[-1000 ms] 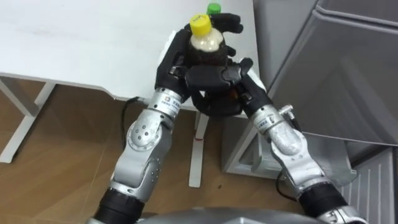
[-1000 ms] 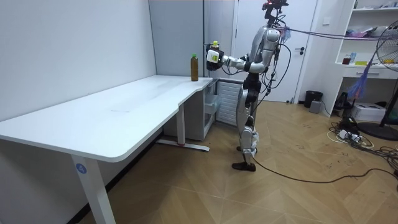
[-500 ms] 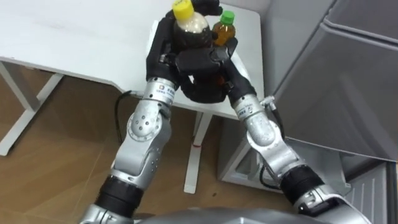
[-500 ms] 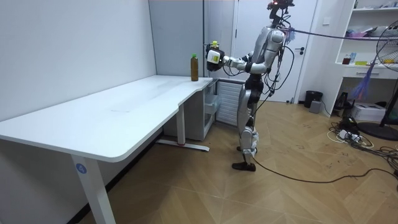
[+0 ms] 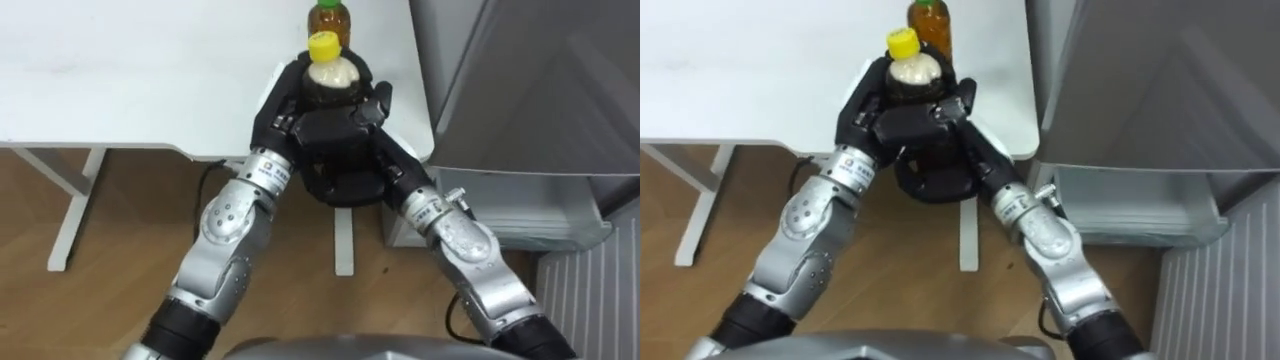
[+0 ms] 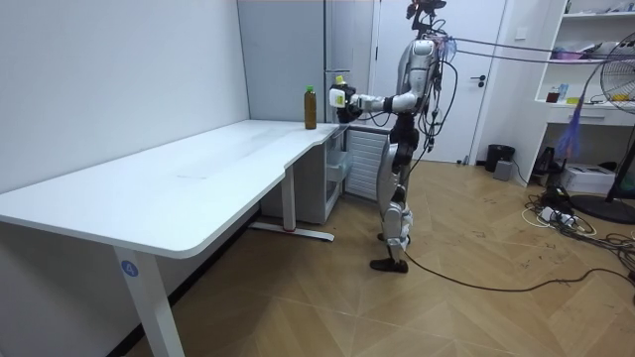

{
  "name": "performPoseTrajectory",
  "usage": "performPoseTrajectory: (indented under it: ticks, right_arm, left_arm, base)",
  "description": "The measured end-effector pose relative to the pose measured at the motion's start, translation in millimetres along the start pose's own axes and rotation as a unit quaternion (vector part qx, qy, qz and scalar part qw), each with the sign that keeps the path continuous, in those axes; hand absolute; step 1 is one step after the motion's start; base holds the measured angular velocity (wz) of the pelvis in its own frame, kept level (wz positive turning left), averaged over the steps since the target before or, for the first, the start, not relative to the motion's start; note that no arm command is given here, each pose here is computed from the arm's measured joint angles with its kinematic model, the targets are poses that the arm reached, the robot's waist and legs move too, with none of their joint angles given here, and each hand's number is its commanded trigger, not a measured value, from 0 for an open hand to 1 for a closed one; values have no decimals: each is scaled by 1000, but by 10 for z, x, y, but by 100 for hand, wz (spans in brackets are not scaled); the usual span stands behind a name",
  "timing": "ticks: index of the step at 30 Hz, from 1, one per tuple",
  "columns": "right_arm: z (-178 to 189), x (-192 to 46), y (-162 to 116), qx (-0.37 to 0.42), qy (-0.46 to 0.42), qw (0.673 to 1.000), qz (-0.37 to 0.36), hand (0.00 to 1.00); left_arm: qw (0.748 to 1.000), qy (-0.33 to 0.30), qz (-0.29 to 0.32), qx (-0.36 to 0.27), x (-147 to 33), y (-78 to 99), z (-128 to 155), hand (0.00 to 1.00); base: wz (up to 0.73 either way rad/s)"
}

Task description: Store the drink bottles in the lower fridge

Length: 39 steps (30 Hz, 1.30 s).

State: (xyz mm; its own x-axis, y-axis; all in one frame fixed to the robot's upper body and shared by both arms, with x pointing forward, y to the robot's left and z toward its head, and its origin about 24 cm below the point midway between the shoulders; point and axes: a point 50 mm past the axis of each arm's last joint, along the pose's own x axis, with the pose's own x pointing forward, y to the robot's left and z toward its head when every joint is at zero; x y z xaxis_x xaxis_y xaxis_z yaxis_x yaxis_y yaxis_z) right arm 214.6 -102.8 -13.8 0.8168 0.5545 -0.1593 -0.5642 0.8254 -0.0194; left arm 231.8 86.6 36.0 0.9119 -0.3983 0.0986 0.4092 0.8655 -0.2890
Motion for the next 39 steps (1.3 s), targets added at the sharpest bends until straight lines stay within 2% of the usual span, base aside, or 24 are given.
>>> performPoseTrajectory:
  ticks: [24,29,39]
  right_arm:
    - [60,-7,8,-14,13,1000,17,100]
    - [89,-48,-45,-24,9,1000,16,100]
    - [96,-123,-57,-37,-2,999,14,100]
  left_arm:
    - [1000,1,1,-2,-46,-6,1,100]
    - [999,-10,-1,42,-70,-20,60,100]
    - [997,-17,-11,76,-106,-52,91,100]
  base:
    - [-2]
    - [-1]
    - [-1]
